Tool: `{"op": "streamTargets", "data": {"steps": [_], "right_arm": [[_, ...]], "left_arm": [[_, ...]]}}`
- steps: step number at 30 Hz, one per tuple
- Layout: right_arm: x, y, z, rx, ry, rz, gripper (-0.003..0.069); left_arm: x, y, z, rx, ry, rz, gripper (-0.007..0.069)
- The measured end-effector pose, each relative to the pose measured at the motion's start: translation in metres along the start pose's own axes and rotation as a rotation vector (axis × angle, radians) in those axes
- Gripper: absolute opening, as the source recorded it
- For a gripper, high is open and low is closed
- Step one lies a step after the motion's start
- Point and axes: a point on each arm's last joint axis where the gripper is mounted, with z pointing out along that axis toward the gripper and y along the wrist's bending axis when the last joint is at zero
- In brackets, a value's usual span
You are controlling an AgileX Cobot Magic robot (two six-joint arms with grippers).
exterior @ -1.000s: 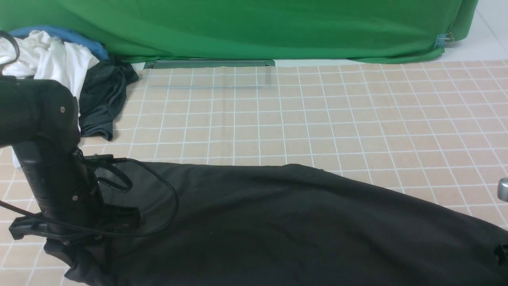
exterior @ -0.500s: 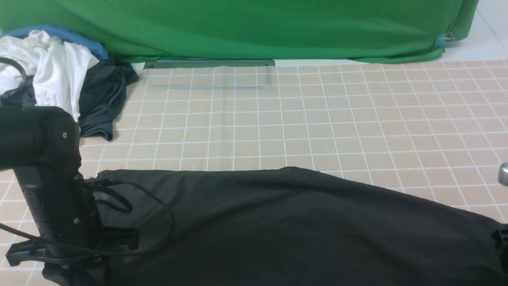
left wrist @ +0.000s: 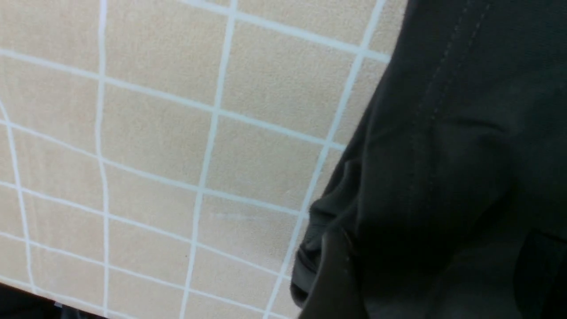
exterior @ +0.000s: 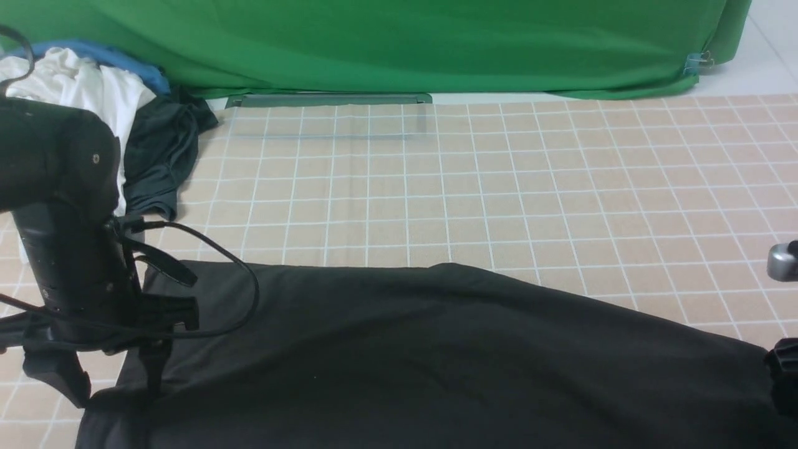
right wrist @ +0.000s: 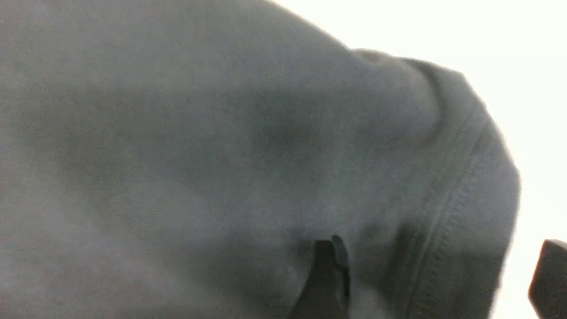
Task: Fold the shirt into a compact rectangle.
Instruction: 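Pull the folded dark garment lengthwise by its ends to straighten it flat on the table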
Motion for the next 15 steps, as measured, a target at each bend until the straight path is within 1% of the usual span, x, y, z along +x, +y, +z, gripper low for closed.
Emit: {"op": "streamTargets", "data": {"steps": [4,12,13,15], "right_arm": [[0.001,0.001,0.021,0.006,0.074,-0.011,0.058],[-0.004,0.001,0.029,0.006,0.116,-0.025,0.0571],[-0.004,0.001,0.029,0.002,0.118,-0.03,0.0552],[-0.005,0.002,0.029,-0.009,0.12,-0.037,0.0453]], "left_arm": [[0.0,0.0,0.0,0.0,0.001,0.0,0.0486],[0.0,0.0,0.0,0.002,0.003,-0.001,0.0486],[0.0,0.0,0.0,0.002,0.003,-0.001,0.0486],[0.001,-0.001,0.0,0.011,0.006,0.009,0.0486]]}}
